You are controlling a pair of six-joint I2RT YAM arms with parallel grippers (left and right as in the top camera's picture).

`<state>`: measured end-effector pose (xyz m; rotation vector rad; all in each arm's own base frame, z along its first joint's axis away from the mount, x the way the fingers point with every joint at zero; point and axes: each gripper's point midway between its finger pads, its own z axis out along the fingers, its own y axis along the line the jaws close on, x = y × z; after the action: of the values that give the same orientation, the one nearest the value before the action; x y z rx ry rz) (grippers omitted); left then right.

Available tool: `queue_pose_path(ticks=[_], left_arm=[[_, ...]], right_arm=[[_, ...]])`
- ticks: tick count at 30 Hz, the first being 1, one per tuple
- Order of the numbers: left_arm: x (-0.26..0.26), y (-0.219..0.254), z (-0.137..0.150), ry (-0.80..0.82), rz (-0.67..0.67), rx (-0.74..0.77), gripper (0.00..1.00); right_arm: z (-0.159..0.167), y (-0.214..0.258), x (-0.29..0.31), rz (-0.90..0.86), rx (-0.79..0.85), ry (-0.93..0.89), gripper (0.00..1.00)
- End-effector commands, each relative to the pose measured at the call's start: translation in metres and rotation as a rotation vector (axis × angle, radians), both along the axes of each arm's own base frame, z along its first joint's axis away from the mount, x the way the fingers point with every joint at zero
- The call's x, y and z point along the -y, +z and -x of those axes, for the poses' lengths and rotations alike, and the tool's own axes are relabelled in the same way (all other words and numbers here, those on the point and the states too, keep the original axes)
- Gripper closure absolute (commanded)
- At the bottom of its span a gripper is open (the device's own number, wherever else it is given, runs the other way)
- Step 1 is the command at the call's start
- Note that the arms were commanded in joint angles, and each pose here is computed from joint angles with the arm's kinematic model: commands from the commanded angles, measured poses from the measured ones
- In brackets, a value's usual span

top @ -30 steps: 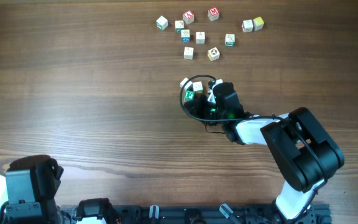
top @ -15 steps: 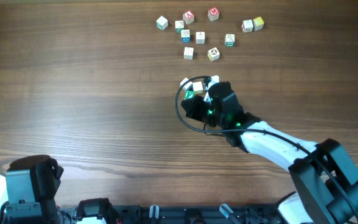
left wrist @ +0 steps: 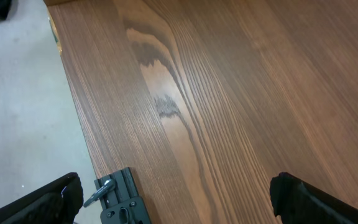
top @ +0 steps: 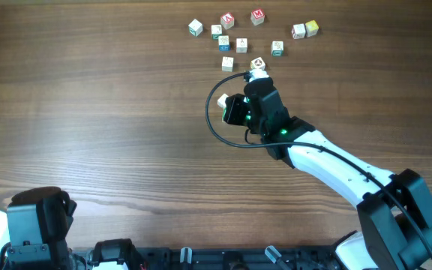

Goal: Form a circle

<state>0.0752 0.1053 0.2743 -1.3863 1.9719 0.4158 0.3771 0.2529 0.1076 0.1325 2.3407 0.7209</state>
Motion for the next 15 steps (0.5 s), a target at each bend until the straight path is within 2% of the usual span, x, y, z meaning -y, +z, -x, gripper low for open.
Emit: queue_pose_path(ticks=[1,6,10,15], left_arm=[[-0.001,0.0,0.001,0.017,0.002,0.011,0.0],[-0.001,0.0,0.001,0.017,0.001,0.01,0.0],[-0.001,0.0,0.001,0.017,0.001,0.011,0.0],[-0.001,0.0,0.001,0.017,0.001,0.01,0.0]], right_arm=[[-0.011,-0.001,0.017,0.083,0.035,-0.087,0.96],[-0.012,-0.009,0.035,0.082,-0.016,-0.206,0.95],[-0.019,-0.021,0.071,0.058,-0.109,-0.324,0.96],[-0.028,-0.029,0.112,-0.007,-0.192,-0.322,0.96]])
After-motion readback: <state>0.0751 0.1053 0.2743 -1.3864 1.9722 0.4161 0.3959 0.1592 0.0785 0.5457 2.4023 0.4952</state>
